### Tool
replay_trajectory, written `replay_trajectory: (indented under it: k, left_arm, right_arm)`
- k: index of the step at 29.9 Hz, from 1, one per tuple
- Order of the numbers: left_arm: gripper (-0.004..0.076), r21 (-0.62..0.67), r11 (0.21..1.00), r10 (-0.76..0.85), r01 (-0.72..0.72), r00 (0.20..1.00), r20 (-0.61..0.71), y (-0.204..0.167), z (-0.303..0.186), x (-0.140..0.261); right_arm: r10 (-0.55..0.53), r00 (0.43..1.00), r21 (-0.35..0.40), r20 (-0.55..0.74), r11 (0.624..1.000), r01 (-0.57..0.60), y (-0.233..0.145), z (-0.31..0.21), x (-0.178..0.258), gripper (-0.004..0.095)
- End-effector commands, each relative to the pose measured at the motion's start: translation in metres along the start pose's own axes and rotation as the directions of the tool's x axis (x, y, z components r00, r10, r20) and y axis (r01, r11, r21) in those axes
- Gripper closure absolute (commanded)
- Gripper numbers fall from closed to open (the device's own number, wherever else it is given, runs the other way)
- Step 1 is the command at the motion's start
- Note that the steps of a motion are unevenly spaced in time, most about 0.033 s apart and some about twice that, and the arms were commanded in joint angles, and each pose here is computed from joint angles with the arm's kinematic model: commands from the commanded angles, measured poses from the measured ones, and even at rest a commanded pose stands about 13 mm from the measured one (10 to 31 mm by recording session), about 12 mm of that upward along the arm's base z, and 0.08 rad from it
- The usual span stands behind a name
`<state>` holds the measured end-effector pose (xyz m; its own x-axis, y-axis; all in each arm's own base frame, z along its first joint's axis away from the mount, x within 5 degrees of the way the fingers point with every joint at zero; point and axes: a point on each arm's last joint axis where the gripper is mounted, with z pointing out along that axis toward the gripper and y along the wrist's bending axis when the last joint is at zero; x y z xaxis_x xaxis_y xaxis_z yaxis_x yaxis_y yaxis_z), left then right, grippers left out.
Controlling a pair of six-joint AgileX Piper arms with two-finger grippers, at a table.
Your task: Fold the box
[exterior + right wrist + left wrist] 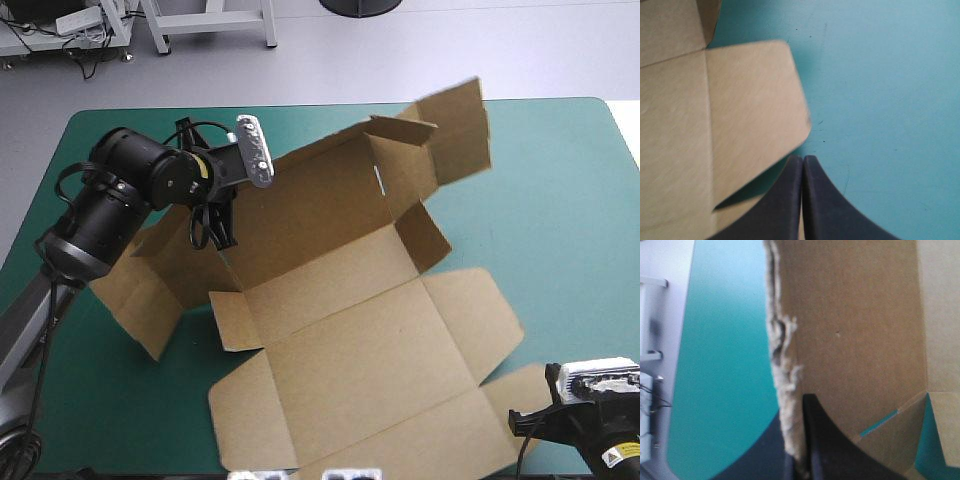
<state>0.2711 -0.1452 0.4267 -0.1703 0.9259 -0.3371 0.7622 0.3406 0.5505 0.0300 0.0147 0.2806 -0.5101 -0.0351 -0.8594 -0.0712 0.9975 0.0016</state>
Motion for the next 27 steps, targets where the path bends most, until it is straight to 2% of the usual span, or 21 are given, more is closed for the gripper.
replay_trajectory:
  k: [1, 7, 11, 14, 18, 23, 27]
  left_arm:
    - [0.0734, -0.202, 0.974, 0.121, -0.103, 0.990, 0.077, 0.004, -0.034, -0.017]
    - [0.0734, -0.306, 0.936, 0.238, -0.175, 0.954, 0.182, -0.007, -0.044, -0.044]
    - [0.0734, -0.338, 0.932, 0.221, -0.132, 0.946, 0.239, -0.010, -0.042, -0.051]
    - [0.0734, -0.370, 0.918, 0.233, -0.143, 0.950, 0.210, -0.013, -0.028, -0.049]
    - [0.0734, -0.342, 0.922, 0.254, -0.179, 0.949, 0.187, -0.032, -0.001, -0.042]
    - [0.0734, -0.423, 0.892, 0.281, -0.161, 0.930, 0.237, -0.060, 0.006, -0.032]
    - [0.0734, -0.472, 0.852, 0.349, -0.227, 0.918, 0.188, -0.085, 0.012, -0.016]
  right_arm:
    - [-0.011, 0.997, 0.008, 0.079, 1.000, 0.011, -0.001, -0.004, -0.013, 0.0922]
    - [-0.012, 0.997, 0.005, 0.073, 1.000, 0.012, 0.000, -0.005, -0.013, 0.0922]
    - [-0.023, 0.995, 0.011, 0.101, 1.000, 0.022, 0.001, -0.013, -0.020, 0.0922]
    - [-0.021, 0.991, 0.012, 0.135, 1.000, 0.019, 0.002, -0.025, -0.029, 0.0922]
    - [0.026, 0.986, 0.000, 0.162, 1.000, -0.026, 0.006, -0.043, -0.039, 0.0922]
    - [0.063, 0.981, -0.017, 0.183, 0.998, -0.061, 0.009, -0.065, -0.055, 0.0922]
    - [0.107, 0.978, -0.066, 0.176, 0.993, -0.097, 0.013, -0.076, -0.079, 0.0922]
